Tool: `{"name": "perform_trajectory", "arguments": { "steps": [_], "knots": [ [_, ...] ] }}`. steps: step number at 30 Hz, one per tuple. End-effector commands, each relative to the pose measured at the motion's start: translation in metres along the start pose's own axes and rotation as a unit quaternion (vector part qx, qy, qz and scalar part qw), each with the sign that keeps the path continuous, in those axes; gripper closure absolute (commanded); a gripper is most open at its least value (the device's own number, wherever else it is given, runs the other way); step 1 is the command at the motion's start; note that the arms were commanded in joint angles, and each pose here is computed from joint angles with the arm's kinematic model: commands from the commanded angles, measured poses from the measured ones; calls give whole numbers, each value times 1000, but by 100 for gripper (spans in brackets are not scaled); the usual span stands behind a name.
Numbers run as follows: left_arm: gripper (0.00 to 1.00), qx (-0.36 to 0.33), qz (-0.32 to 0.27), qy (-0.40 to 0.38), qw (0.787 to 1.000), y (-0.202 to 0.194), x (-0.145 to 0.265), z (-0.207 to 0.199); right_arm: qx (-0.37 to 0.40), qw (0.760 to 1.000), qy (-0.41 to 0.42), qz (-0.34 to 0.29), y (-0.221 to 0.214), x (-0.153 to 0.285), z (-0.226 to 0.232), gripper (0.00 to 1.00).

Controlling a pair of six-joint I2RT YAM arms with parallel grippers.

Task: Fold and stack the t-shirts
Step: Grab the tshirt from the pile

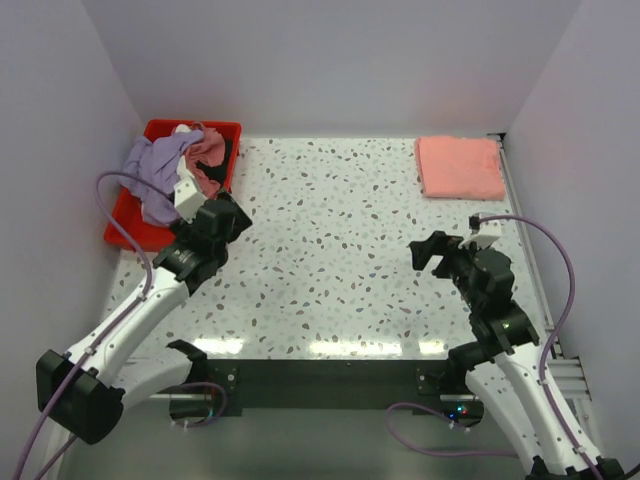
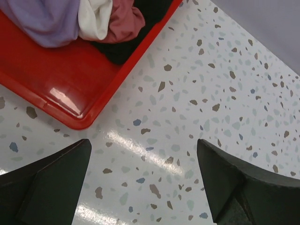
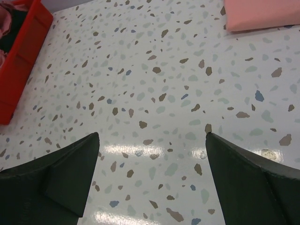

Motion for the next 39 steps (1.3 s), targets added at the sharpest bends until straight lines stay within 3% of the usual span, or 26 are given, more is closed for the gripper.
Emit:
{"name": "perform_trajectory", "arguments": {
  "steps": [1, 9, 13, 16, 20, 28, 32, 38, 39],
  "knots": [
    [0, 7, -26, 35, 999, 33, -14, 2, 2, 1000, 29, -7, 5, -3, 7, 1],
    [0, 47, -4, 5, 999, 84, -63, 13, 3, 1000, 25, 14, 1, -4, 7, 1],
    [0, 74, -2, 49, 996, 105, -96, 44, 1, 1000, 19, 11, 0, -4, 5, 1],
    [0, 75, 11, 31, 997, 111, -125, 60, 1, 999, 36, 16, -2, -5, 7, 1],
    [0, 65, 57, 78, 993, 113, -162, 82, -2, 1000, 24, 16, -1, -8, 6, 1],
    [1, 68, 56, 67, 994, 103, -195, 101, 0, 999, 16, 40, -6, -14, 5, 1],
    [13, 80, 87, 64, 991, 93, -213, 106, 0, 999, 14, 38, -7, -12, 3, 1],
    [22, 85, 109, 84, 987, 82, -223, 112, 0, 999, 8, 36, -7, -13, 2, 1],
    [28, 87, 107, 95, 986, 82, -224, 116, 0, 999, 5, 38, -7, -13, 2, 1]
  ]
}}
Point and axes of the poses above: each gripper's point midway between its finger pads, its own x axis back along the fingers, its own z axis along the line the jaws close on, y = z × x, the point moved 9 cm from there along x, back along the fingers, and after that the axes turned 10 degrees about -x, right-handed, at the moved point
